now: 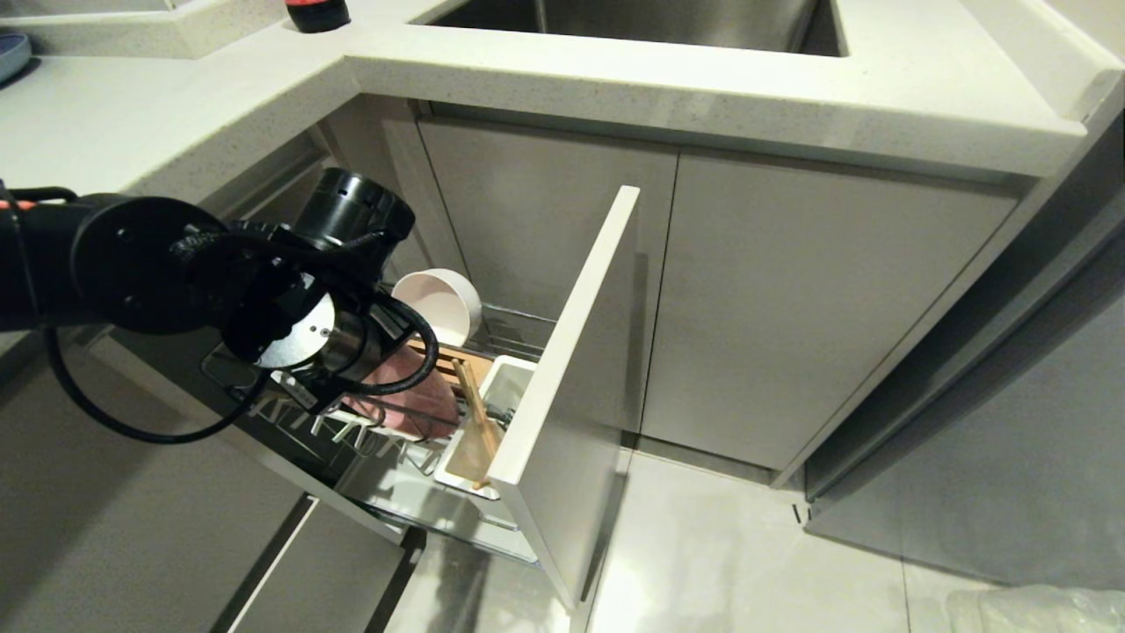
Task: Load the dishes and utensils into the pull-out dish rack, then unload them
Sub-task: Take the plate out of the cupboard
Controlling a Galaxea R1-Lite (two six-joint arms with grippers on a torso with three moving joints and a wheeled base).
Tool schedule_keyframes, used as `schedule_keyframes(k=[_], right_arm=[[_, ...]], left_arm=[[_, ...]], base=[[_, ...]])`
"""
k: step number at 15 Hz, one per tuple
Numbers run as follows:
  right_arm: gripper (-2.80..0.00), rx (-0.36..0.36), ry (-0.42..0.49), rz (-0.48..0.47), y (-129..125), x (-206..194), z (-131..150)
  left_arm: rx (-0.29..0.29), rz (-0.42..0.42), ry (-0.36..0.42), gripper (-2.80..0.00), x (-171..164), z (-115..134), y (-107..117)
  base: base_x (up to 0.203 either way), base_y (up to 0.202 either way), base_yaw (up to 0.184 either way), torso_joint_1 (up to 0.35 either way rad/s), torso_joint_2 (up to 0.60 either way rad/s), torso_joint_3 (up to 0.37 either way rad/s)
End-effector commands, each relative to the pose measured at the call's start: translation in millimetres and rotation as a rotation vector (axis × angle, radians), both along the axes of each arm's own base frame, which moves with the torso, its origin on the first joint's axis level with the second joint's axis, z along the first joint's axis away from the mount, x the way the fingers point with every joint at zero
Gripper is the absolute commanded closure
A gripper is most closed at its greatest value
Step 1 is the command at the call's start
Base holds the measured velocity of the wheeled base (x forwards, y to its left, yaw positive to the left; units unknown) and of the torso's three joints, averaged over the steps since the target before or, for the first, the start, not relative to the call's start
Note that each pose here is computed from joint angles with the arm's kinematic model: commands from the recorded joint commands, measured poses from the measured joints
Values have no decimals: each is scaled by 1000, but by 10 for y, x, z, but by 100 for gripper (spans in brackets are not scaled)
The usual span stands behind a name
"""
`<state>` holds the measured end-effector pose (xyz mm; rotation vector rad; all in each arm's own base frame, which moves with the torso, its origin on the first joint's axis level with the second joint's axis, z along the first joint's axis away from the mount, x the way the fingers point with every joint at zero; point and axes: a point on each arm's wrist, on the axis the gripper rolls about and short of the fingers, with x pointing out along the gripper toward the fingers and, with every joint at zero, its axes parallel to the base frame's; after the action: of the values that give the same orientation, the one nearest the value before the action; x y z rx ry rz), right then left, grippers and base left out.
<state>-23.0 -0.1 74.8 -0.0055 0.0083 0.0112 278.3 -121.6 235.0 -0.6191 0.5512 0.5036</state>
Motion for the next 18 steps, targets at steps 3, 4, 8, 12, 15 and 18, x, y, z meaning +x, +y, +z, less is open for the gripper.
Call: schedule_keyframes(k=[3,4,8,12,15,18], right_arm=[[0,-1,-1,1,0,0,-1],[0,-1,-1,1,0,0,-1],[0,-1,-1,1,0,0,-1],[0,-1,1,1,0,1,0],[0,-1,-1,1,0,0,-1],[0,-1,-1,1,0,0,-1]], left_arm=[[-5,5,-8,0,-17,21,4],[-5,5,-9,0,-21,25,6],[-9,-5,-19,0,-49,51,-25],[-43,-23,-87,0,-159,264,-41],[-82,-53,-167,0,-343,516,-45],[-125,-116,-237,0,-612,746,-84]], base=[[0,0,0,0,0,0],[0,0,0,0,0,0],[0,0,0,0,0,0],[0,0,0,0,0,0],[0,0,0,0,0,0],[0,0,0,0,0,0]])
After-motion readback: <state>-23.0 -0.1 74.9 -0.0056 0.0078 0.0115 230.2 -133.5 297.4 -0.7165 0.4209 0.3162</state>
